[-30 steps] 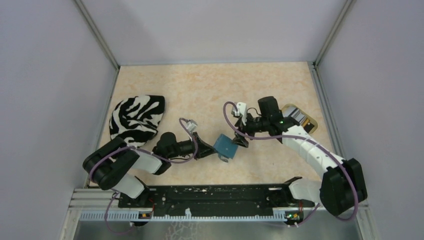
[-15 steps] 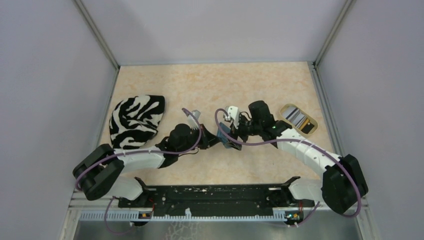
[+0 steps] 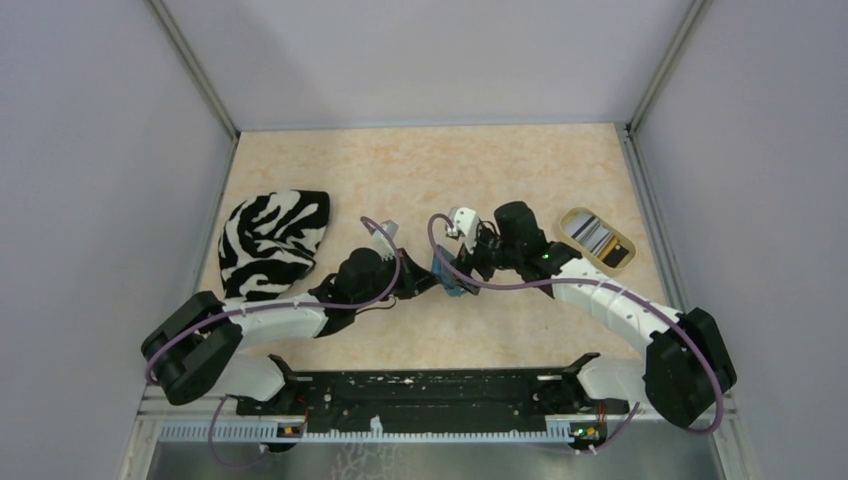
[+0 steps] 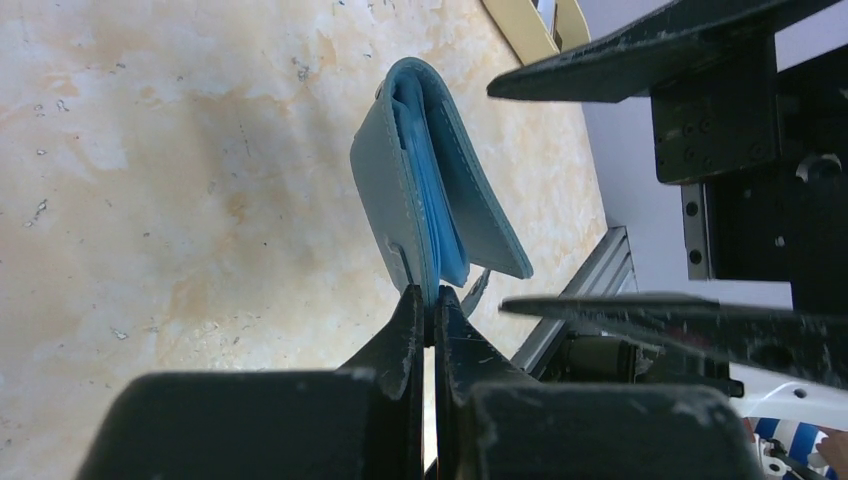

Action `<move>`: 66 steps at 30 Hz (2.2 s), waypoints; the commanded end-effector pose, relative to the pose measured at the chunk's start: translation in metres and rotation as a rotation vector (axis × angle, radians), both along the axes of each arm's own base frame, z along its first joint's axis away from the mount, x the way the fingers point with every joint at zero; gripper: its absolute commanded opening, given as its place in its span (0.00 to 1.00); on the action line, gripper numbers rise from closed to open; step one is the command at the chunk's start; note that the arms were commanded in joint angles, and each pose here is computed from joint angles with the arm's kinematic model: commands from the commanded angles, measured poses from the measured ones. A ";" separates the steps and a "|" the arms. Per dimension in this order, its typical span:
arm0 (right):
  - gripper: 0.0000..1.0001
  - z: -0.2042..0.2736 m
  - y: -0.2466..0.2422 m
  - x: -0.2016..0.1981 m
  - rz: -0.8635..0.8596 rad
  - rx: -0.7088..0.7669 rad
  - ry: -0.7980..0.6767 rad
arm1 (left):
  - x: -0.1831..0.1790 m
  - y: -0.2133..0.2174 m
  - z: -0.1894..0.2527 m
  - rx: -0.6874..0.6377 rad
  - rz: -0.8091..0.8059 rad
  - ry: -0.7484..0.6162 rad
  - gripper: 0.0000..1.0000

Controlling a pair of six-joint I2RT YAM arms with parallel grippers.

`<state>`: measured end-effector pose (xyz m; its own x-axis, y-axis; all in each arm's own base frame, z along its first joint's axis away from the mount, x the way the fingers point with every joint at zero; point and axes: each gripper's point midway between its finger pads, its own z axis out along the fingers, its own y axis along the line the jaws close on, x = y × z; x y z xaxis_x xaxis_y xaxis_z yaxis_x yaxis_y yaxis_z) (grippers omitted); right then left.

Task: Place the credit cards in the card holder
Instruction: Open the card holder at the center of the board.

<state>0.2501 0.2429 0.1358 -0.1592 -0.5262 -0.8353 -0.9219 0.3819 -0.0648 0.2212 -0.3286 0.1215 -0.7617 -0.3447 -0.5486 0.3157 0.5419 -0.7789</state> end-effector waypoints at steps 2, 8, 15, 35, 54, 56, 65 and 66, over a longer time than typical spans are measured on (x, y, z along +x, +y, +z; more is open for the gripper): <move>0.85 0.012 0.025 -0.014 0.084 0.058 -0.011 | -0.003 -0.005 0.013 -0.058 -0.006 -0.004 0.00; 0.71 0.003 0.013 0.017 -0.079 -0.018 -0.044 | -0.006 -0.007 0.018 -0.082 -0.029 -0.007 0.00; 0.26 0.022 -0.006 0.037 -0.213 -0.018 -0.125 | -0.009 0.000 0.007 -0.046 -0.035 -0.029 0.00; 0.00 -0.025 -0.039 0.036 -0.185 -0.043 0.315 | 0.009 0.024 -0.048 -0.025 -0.404 -0.083 0.55; 0.49 -0.068 -0.101 0.086 -0.527 -0.247 0.266 | -0.002 0.027 0.023 -0.199 -0.288 -0.158 0.56; 0.50 -0.066 -0.110 0.090 -0.553 -0.279 0.222 | -0.001 0.015 0.022 -0.213 -0.299 -0.154 0.53; 0.48 -0.073 -0.115 0.087 -0.548 -0.300 0.249 | 0.020 -0.038 0.006 -0.105 -0.274 -0.143 0.51; 0.48 -0.073 -0.116 0.087 -0.551 -0.301 0.251 | 0.025 -0.041 0.001 -0.091 -0.257 -0.130 0.51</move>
